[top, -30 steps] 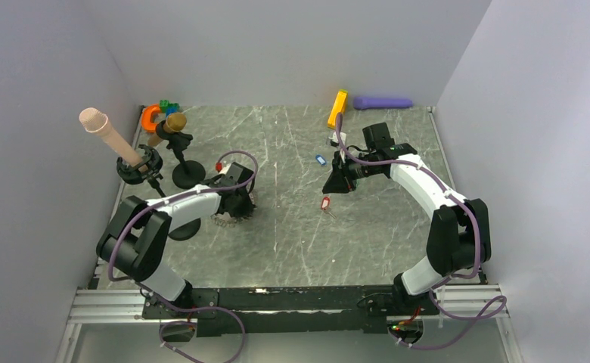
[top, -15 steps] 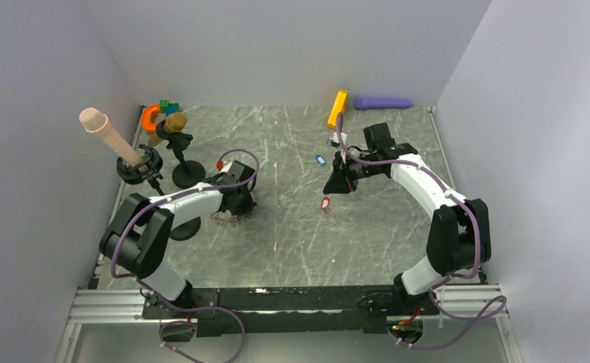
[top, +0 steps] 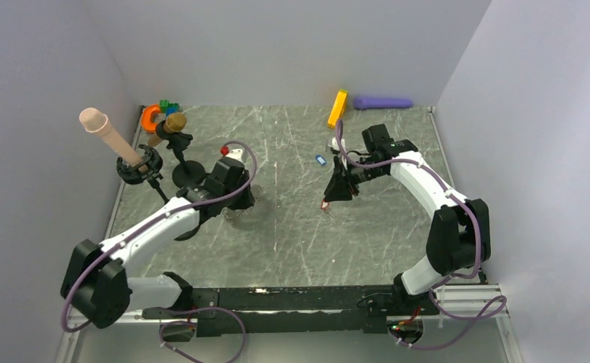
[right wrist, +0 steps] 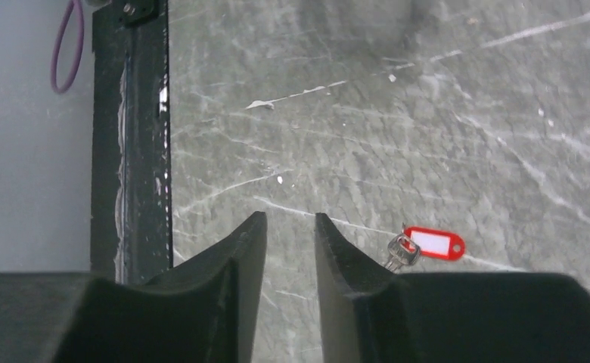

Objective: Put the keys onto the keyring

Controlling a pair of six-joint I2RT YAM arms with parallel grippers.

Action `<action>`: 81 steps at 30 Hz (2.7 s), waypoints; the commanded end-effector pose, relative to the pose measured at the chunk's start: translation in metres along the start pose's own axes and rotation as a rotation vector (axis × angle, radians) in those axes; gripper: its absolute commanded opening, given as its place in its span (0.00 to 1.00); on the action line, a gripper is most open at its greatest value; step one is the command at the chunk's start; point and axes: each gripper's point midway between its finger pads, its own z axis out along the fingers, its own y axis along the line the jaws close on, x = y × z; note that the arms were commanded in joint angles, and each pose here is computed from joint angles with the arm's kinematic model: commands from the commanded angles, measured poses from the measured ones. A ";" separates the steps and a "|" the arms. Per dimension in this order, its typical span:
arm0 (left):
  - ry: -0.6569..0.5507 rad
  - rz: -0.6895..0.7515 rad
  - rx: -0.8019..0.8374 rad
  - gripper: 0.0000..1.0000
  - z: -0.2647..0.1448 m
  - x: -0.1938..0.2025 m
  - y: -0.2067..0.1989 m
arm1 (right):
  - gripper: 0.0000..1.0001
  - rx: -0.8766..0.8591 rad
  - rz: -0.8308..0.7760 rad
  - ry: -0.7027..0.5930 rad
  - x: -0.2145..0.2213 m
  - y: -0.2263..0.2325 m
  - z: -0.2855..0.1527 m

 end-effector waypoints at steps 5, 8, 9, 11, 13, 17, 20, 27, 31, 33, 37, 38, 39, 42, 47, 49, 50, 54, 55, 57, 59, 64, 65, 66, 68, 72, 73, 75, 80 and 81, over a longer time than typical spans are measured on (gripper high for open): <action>-0.070 0.606 0.212 0.00 -0.077 -0.013 -0.035 | 0.65 -0.262 -0.572 -0.108 -0.045 0.060 -0.005; -0.143 0.807 0.255 0.00 -0.105 -0.022 -0.048 | 0.69 -0.327 -0.720 -0.129 -0.071 0.073 0.002; -0.163 0.858 0.270 0.00 -0.113 -0.025 -0.052 | 0.69 -0.348 -0.733 -0.122 -0.079 0.077 0.007; -0.182 0.946 0.312 0.00 -0.126 -0.027 -0.060 | 0.68 -0.389 -0.755 -0.129 -0.090 0.087 0.015; -0.204 1.039 0.341 0.00 -0.135 -0.027 -0.065 | 0.67 -0.416 -0.753 -0.155 -0.100 0.095 0.021; -0.267 1.167 0.398 0.00 -0.151 -0.027 -0.077 | 0.62 -0.431 -0.735 -0.182 -0.117 0.107 0.033; -0.352 1.227 0.464 0.00 -0.166 -0.029 -0.092 | 0.57 -0.410 -0.668 -0.195 -0.132 0.114 0.040; -0.448 1.223 0.590 0.00 -0.187 -0.023 -0.114 | 0.51 -0.329 -0.571 -0.298 -0.160 0.131 0.048; -0.470 1.173 0.637 0.00 -0.188 -0.015 -0.119 | 0.44 -0.371 -0.575 -0.311 -0.161 0.145 0.054; -0.487 1.141 0.661 0.00 -0.189 -0.012 -0.121 | 0.42 -0.390 -0.585 -0.314 -0.161 0.153 0.055; -0.521 1.082 0.702 0.00 -0.192 -0.008 -0.126 | 0.37 -0.426 -0.600 -0.296 -0.153 0.165 0.059; -0.526 1.070 0.706 0.00 -0.192 -0.007 -0.126 | 0.36 -0.428 -0.598 -0.290 -0.149 0.165 0.059; -0.531 1.062 0.709 0.00 -0.192 -0.006 -0.126 | 0.34 -0.427 -0.597 -0.284 -0.146 0.165 0.061; -0.540 1.040 0.719 0.00 -0.193 -0.004 -0.126 | 0.31 -0.422 -0.588 -0.270 -0.137 0.162 0.064; -0.544 1.024 0.725 0.00 -0.195 -0.002 -0.125 | 0.29 -0.422 -0.582 -0.251 -0.126 0.159 0.068; -0.545 1.020 0.726 0.00 -0.196 -0.002 -0.125 | 0.28 -0.418 -0.581 -0.247 -0.124 0.157 0.069; -0.545 1.019 0.727 0.00 -0.197 -0.002 -0.125 | 0.28 -0.417 -0.579 -0.245 -0.124 0.157 0.070; -0.552 1.008 0.726 0.00 -0.197 -0.002 -0.125 | 0.26 -0.418 -0.580 -0.242 -0.122 0.156 0.070; -0.556 1.003 0.725 0.00 -0.197 -0.002 -0.124 | 0.25 -0.419 -0.580 -0.241 -0.121 0.156 0.070; -0.563 0.994 0.725 0.00 -0.197 -0.002 -0.123 | 0.23 -0.423 -0.581 -0.238 -0.119 0.157 0.071; -0.573 0.981 0.723 0.00 -0.197 -0.003 -0.122 | 0.20 -0.429 -0.578 -0.234 -0.117 0.157 0.071; -0.597 0.954 0.724 0.00 -0.199 -0.003 -0.118 | 0.19 -0.428 -0.581 -0.231 -0.115 0.158 0.071; -0.599 0.952 0.726 0.00 -0.199 -0.002 -0.118 | 0.19 -0.427 -0.582 -0.232 -0.115 0.158 0.070; -0.602 0.945 0.729 0.00 -0.199 -0.002 -0.118 | 0.19 -0.430 -0.580 -0.233 -0.115 0.159 0.070; -0.602 0.941 0.732 0.00 -0.199 -0.001 -0.117 | 0.19 -0.434 -0.580 -0.238 -0.116 0.160 0.070; -0.600 0.933 0.743 0.00 -0.197 0.001 -0.119 | 0.20 -0.440 -0.575 -0.241 -0.118 0.161 0.073; -0.601 0.933 0.746 0.00 -0.197 0.001 -0.119 | 0.20 -0.440 -0.574 -0.240 -0.118 0.161 0.073; -0.601 0.932 0.748 0.00 -0.197 0.001 -0.121 | 0.20 -0.445 -0.572 -0.241 -0.119 0.162 0.074; -0.606 0.924 0.757 0.00 -0.195 0.001 -0.123 | 0.18 -0.453 -0.573 -0.237 -0.118 0.165 0.075; -0.609 0.921 0.758 0.00 -0.195 0.001 -0.123 | 0.16 -0.452 -0.572 -0.235 -0.117 0.165 0.076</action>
